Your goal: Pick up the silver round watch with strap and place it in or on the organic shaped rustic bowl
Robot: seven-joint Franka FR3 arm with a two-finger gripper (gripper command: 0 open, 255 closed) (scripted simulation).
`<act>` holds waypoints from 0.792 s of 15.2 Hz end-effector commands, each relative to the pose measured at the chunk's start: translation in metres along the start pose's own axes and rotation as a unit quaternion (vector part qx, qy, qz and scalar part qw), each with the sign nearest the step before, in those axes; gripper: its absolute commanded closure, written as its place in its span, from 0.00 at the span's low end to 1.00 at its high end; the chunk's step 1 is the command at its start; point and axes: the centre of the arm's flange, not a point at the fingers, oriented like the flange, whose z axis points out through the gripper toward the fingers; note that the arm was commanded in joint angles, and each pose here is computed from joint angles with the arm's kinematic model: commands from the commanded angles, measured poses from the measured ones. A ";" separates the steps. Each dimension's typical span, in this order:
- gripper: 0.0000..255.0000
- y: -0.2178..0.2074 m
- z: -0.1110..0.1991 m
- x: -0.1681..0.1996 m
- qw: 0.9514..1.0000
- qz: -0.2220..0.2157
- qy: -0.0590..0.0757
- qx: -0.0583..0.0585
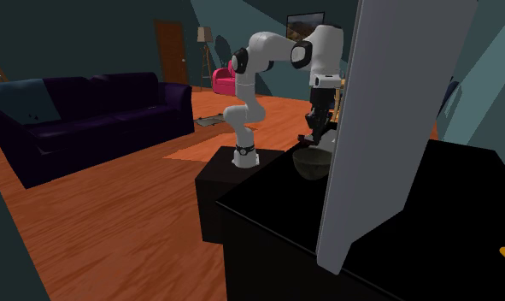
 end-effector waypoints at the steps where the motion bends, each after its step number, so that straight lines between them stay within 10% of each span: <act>1: 1.00 -0.025 -0.004 -0.006 1.000 0.001 0.000 0.000; 12: 1.00 -0.096 0.008 -0.028 1.000 0.001 0.000 0.000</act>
